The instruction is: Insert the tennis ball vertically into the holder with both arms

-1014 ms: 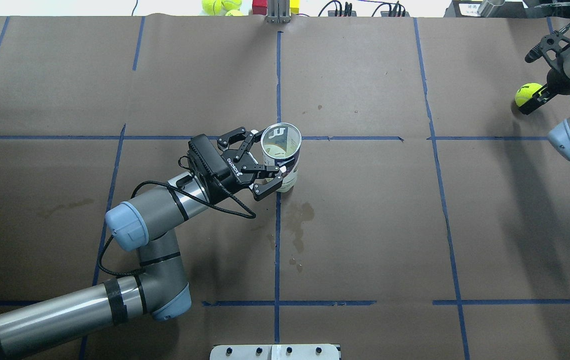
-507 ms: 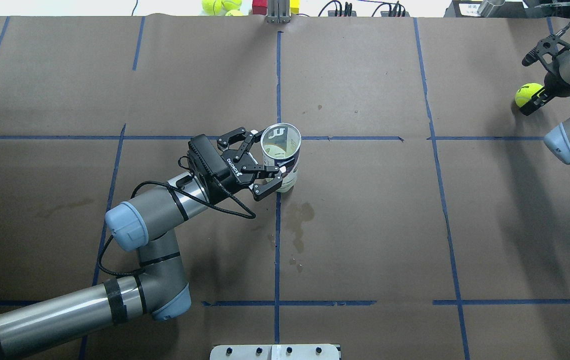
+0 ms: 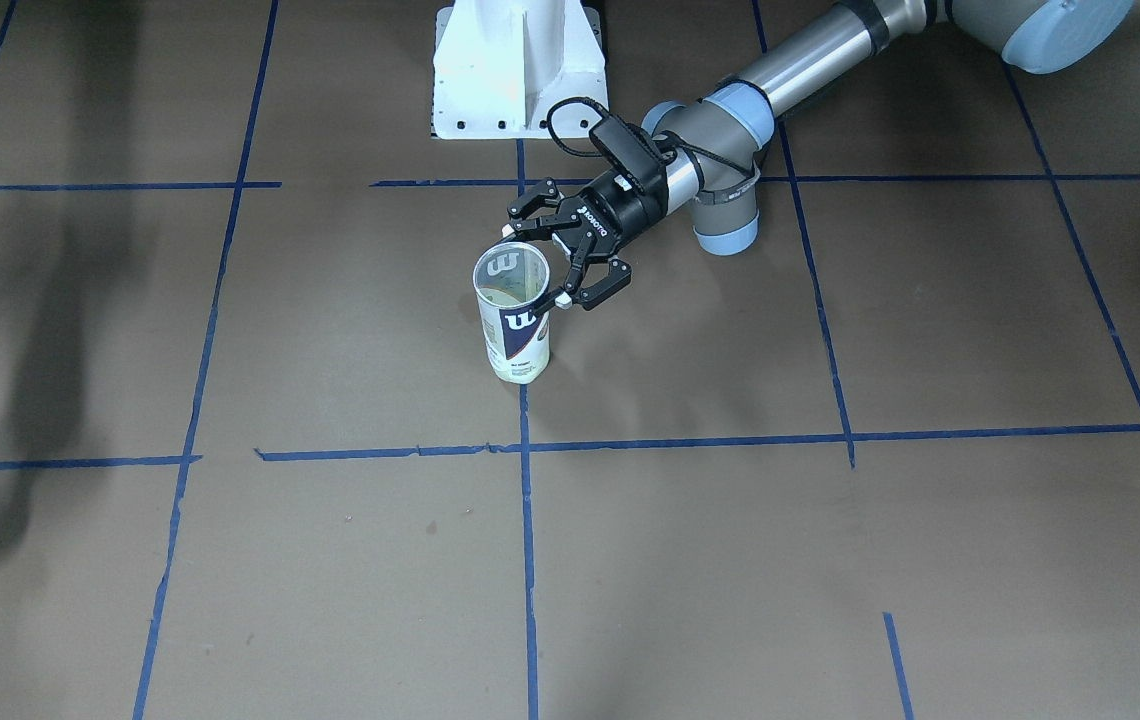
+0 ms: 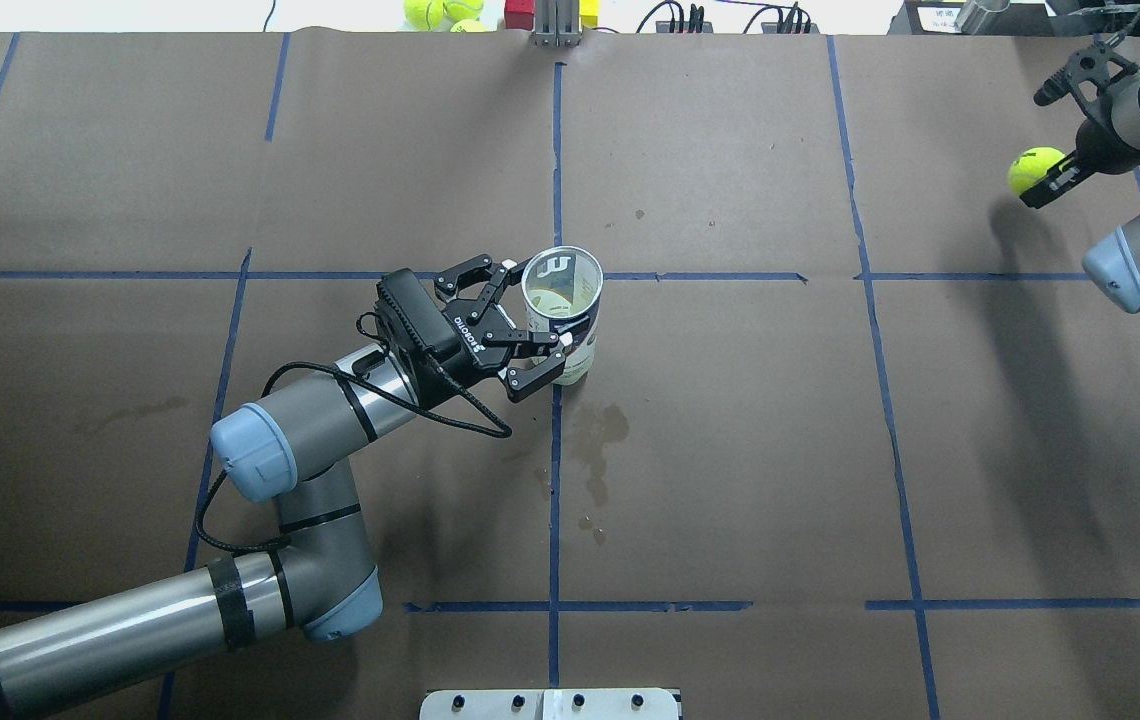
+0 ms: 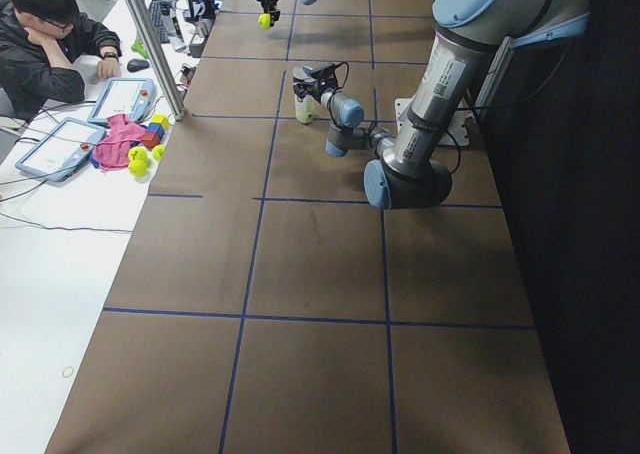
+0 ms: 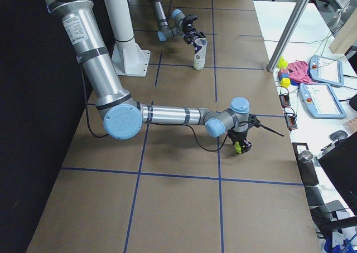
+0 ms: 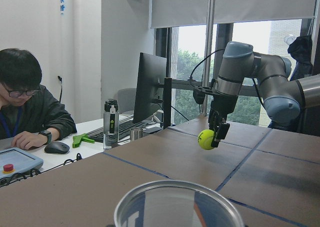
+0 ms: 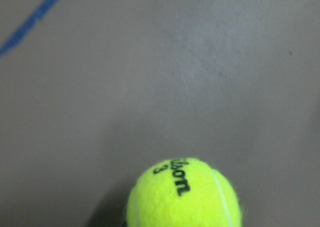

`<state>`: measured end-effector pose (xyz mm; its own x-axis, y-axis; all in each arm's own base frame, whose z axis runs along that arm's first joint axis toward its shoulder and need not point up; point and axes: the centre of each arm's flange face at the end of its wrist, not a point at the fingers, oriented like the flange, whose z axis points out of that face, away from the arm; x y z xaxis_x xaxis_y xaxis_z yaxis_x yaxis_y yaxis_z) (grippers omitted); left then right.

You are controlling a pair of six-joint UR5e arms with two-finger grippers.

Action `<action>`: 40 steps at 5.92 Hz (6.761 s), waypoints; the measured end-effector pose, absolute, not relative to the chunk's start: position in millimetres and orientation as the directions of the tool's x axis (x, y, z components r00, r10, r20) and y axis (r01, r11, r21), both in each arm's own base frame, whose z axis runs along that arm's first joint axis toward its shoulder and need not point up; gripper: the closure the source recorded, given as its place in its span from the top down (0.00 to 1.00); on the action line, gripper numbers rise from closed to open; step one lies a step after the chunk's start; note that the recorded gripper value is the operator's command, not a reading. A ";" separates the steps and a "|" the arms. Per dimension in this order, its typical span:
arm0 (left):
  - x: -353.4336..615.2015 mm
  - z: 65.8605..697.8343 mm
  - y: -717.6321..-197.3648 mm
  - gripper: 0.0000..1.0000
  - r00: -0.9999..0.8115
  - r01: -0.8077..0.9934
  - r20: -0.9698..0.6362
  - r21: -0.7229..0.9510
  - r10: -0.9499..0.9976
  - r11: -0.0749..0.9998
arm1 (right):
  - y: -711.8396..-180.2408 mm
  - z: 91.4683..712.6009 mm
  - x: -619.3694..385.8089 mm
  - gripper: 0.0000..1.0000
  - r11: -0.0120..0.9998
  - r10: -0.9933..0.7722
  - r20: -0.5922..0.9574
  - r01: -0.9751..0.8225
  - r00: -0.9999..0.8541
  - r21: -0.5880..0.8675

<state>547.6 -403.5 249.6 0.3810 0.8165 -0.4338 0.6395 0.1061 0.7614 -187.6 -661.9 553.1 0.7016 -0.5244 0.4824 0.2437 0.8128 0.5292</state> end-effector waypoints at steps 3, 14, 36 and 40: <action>547.5 249.5 -403.5 0.81 0.381 0.640 -0.434 0.761 0.816 0.106 | -626.4 371.7 -252.5 0.14 0.918 -0.298 0.735 -0.027 0.610 0.395; 548.4 247.7 -402.9 0.81 0.378 0.642 -0.435 0.759 0.817 0.107 | -443.7 50.4 -446.5 0.73 0.971 -0.049 0.787 -0.155 0.615 0.181; 459.7 167.2 -455.4 1.00 0.492 0.473 -0.389 0.871 0.779 0.136 | -577.0 316.3 -87.2 1.00 0.868 -0.476 0.544 0.271 0.692 0.415; 408.6 174.5 -518.0 1.00 0.564 0.185 -0.503 0.850 0.654 0.494 | -533.4 442.1 27.3 1.00 0.863 -0.499 0.544 0.327 0.675 0.386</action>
